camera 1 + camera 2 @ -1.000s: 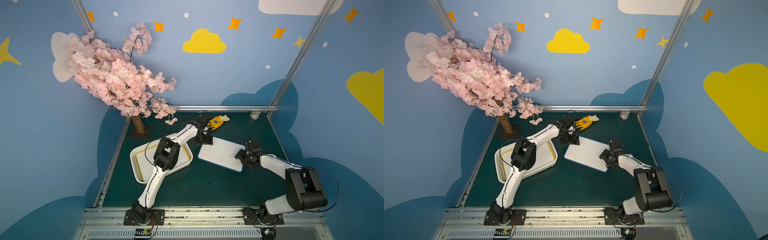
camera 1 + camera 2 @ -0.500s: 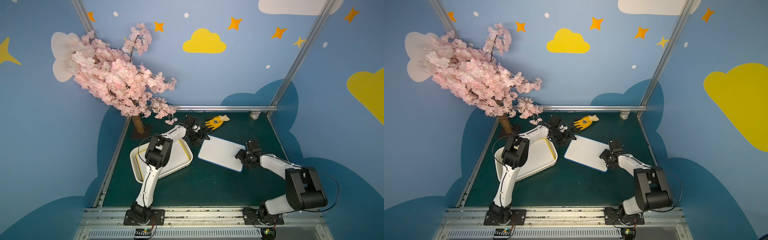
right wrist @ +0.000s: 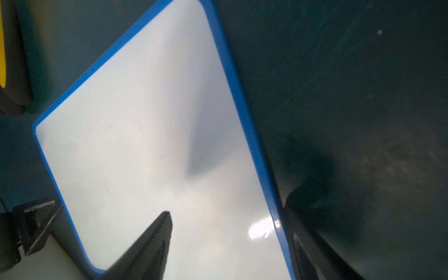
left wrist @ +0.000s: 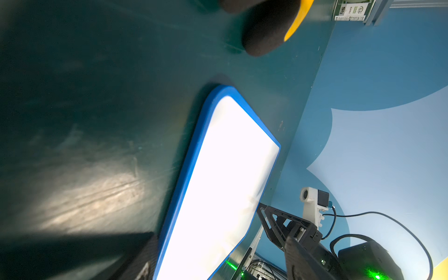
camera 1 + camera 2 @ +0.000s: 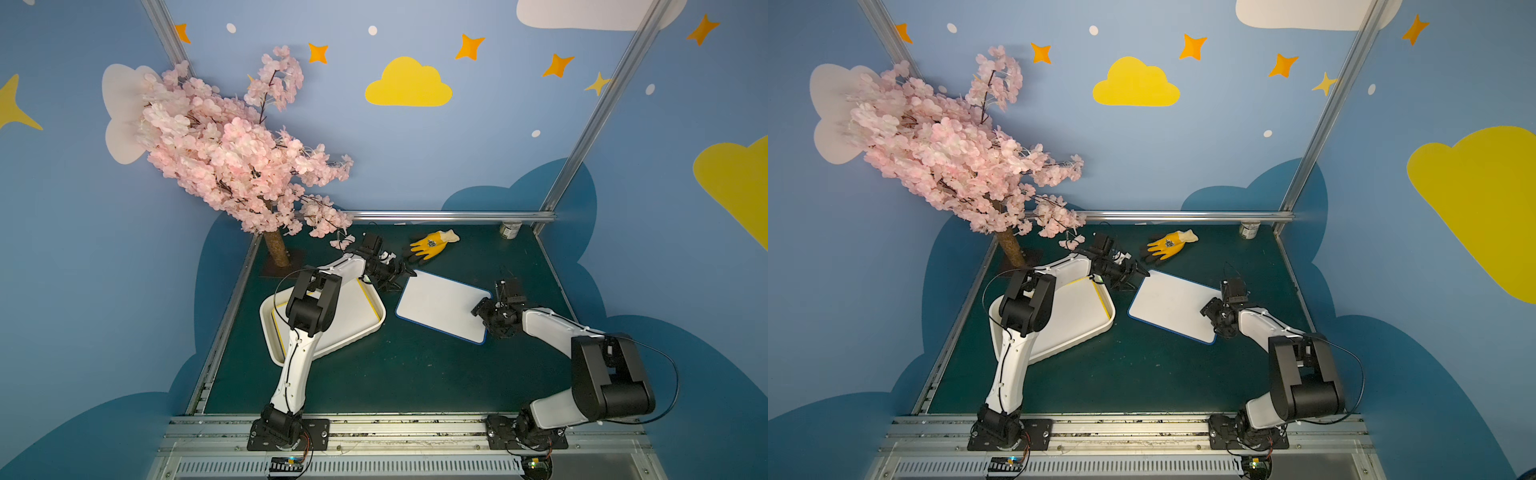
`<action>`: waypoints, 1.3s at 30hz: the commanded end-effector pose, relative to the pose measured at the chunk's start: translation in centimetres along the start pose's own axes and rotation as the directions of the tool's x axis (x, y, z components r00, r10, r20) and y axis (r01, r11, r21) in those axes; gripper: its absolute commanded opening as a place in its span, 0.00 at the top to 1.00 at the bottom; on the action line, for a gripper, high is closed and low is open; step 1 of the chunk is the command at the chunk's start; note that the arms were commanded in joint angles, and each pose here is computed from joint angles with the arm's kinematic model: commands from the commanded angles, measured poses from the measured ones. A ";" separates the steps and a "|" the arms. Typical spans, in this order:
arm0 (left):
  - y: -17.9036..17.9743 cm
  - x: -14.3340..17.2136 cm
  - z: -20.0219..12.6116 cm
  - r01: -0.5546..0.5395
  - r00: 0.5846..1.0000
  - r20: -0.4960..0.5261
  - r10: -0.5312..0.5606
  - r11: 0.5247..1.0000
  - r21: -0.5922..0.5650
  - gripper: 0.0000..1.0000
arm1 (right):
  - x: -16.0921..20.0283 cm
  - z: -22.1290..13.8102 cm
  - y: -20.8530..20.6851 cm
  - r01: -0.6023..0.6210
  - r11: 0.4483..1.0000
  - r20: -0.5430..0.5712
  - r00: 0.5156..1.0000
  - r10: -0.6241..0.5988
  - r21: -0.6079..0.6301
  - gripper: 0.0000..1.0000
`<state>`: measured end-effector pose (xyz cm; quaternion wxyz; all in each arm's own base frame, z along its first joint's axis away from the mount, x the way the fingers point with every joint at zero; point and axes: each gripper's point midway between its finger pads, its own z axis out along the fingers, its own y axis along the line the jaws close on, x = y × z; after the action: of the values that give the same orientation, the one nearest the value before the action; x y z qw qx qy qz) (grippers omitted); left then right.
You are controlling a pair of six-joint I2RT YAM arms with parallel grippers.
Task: Put the whiteboard into the storage box
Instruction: Pick up the whiteboard at the center of the board.
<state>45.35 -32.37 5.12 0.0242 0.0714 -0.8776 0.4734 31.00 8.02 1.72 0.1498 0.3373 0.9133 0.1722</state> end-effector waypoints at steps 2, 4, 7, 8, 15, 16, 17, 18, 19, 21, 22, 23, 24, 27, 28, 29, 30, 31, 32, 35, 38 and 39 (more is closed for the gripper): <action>-1.9 6.5 2.0 0.026 0.975 -0.221 -0.022 1.000 0.015 0.18 | 8.3 5.0 -4.0 -0.060 0.998 -0.338 0.939 0.066 0.028 0.26; -1.8 6.4 1.9 -0.013 0.978 -0.211 0.010 1.000 -0.014 0.18 | 8.1 5.0 -4.0 -0.052 0.998 -0.330 0.942 0.058 0.027 0.26; -1.3 6.5 2.0 -0.088 0.976 -0.206 0.070 0.993 -0.081 0.18 | 7.8 4.9 -4.1 -0.038 0.999 -0.313 0.949 0.046 0.031 0.26; -1.2 6.6 2.1 -0.111 0.974 -0.208 0.089 0.989 -0.098 0.18 | 7.7 4.9 -4.1 -0.033 0.999 -0.306 0.951 0.040 0.029 0.26; 0.0 7.5 3.6 -0.274 0.946 -0.247 0.210 0.925 -0.263 0.17 | 7.1 4.4 -3.2 0.070 0.997 -0.267 0.962 -0.059 0.033 0.27; 0.1 7.7 3.9 -0.288 0.942 -0.254 0.218 0.915 -0.282 0.18 | 7.0 4.4 -3.1 0.086 0.996 -0.262 0.962 -0.073 0.035 0.27; 0.2 7.9 4.2 -0.307 0.937 -0.262 0.233 0.905 -0.295 0.18 | 7.0 4.3 -3.0 0.097 0.994 -0.261 0.962 -0.082 0.043 0.27; 0.1 8.2 4.5 -0.320 0.931 -0.273 0.241 0.900 -0.297 0.18 | 7.0 4.2 -2.8 0.107 0.993 -0.258 0.962 -0.093 0.044 0.27; 0.1 8.4 4.8 -0.328 0.928 -0.280 0.247 0.897 -0.296 0.18 | 7.0 4.2 -2.8 0.114 0.993 -0.257 0.961 -0.099 0.043 0.26; 0.0 8.7 5.1 -0.352 0.919 -0.293 0.265 0.886 -0.302 0.19 | 7.0 4.0 -2.6 0.124 0.991 -0.254 0.961 -0.110 0.044 0.27; -0.1 8.8 5.2 -0.369 0.913 -0.300 0.278 0.875 -0.312 0.19 | 7.0 4.0 -2.5 0.131 0.990 -0.253 0.960 -0.116 0.044 0.27; -0.1 9.0 5.2 -0.388 0.906 -0.310 0.289 0.860 -0.331 0.19 | 7.1 4.1 -2.5 0.138 0.989 -0.253 0.960 -0.121 0.048 0.27; 0.0 9.1 5.2 -0.405 0.900 -0.318 0.299 0.844 -0.352 0.19 | 7.1 4.1 -2.5 0.143 0.989 -0.252 0.959 -0.126 0.049 0.27; 0.3 9.5 5.5 -0.451 0.879 -0.351 0.324 0.804 -0.388 0.18 | 7.3 4.4 -2.4 0.145 0.989 -0.259 0.957 -0.129 0.040 0.27; 0.3 9.7 5.7 -0.458 0.874 -0.362 0.324 0.800 -0.388 0.19 | 7.3 4.6 -2.4 0.144 0.989 -0.262 0.956 -0.130 0.036 0.27; 0.3 9.9 6.0 -0.463 0.870 -0.367 0.328 0.801 -0.380 0.19 | 7.5 4.7 -2.3 0.145 0.989 -0.266 0.955 -0.132 0.032 0.27; 0.2 10.1 6.2 -0.468 0.866 -0.372 0.333 0.802 -0.371 0.19 | 7.6 4.9 -2.2 0.148 0.989 -0.269 0.954 -0.136 0.026 0.27; -0.1 10.3 6.4 -0.471 0.863 -0.376 0.338 0.808 -0.354 0.19 | 7.7 5.0 -2.1 0.151 0.988 -0.271 0.952 -0.141 0.019 0.28; -0.4 10.6 6.7 -0.468 0.860 -0.382 0.339 0.821 -0.327 0.19 | 7.8 5.1 -2.1 0.153 0.988 -0.274 0.951 -0.143 0.016 0.28; -1.8 11.2 7.0 -0.432 0.869 -0.374 0.323 0.864 -0.258 0.19 | 8.0 5.5 -2.1 0.152 0.988 -0.279 0.949 -0.145 0.005 0.30; -3.9 11.5 6.5 -0.378 0.887 -0.346 0.305 0.911 -0.165 0.19 | 8.2 5.7 -2.2 0.146 0.989 -0.283 0.949 -0.140 0.001 0.31; -4.4 11.6 6.3 -0.363 0.893 -0.337 0.300 0.921 -0.141 0.19 | 8.4 5.8 -2.2 0.144 0.990 -0.287 0.948 -0.138 0.001 0.32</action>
<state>41.93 -33.61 3.51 -0.0257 -0.1333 -0.9675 0.2133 30.72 8.35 1.36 0.1559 0.2782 0.9396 0.1238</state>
